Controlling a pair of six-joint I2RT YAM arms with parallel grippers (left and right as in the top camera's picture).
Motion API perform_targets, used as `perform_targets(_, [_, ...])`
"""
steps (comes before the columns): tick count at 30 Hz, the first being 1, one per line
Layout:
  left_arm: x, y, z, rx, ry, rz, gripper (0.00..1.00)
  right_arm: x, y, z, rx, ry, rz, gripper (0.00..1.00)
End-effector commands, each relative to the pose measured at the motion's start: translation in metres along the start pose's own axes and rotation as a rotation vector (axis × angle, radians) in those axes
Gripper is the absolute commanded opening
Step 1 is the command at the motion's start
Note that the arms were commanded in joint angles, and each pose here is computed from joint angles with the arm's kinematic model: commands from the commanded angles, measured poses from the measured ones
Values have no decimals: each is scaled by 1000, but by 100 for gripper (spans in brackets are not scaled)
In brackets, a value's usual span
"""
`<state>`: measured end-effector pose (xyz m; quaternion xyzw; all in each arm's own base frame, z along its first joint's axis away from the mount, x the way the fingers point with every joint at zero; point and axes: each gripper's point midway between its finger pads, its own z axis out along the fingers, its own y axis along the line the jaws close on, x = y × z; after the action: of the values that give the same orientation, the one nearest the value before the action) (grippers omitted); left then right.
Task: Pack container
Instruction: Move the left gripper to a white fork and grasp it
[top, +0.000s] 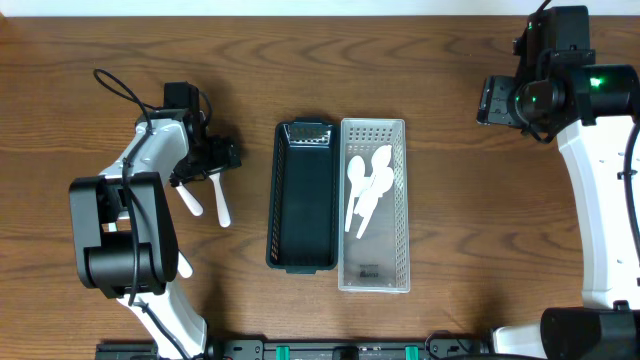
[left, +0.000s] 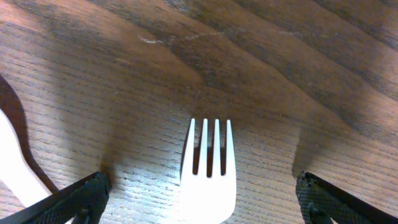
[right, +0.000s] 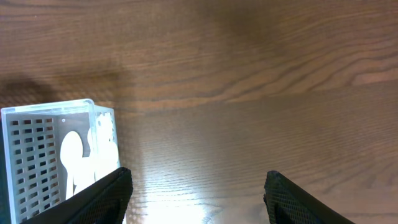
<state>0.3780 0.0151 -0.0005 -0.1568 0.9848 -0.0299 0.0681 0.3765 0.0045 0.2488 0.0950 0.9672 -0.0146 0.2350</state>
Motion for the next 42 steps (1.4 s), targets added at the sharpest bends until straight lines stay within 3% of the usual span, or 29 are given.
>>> perform_targets(1, [6,3,8,-17,31,-14,98,1,-3,1,6,5,-7,72])
perform_targets(6, [9,4,8,-19,42,-15,97,2,-3,1,7,10,-25,72])
perform_targets(13, [9,4,8,-20,44,-15,65,3,-3,1,8,15,-26,73])
perform_targets(20, [9,4,8,-20,44,-15,39,4,-3,1,9,19,-27,73])
perform_targets(26, [9,4,8,-20,45,-15,28,4,-3,1,9,19,-27,73])
perform_targets(31, [8,3,5,-17,37,-13,28,4,-3,1,10,19,-27,73])
perform_targets(32, [7,2,1,-15,31,-12,24,4,-3,1,9,19,-32,73])
perform_targets(36, [-2,-9,-31,6,-37,9,9,4,-3,1,9,18,-34,73])
perform_targets(42, [-15,-55,-134,95,-255,110,7,4,-3,1,9,18,-34,74])
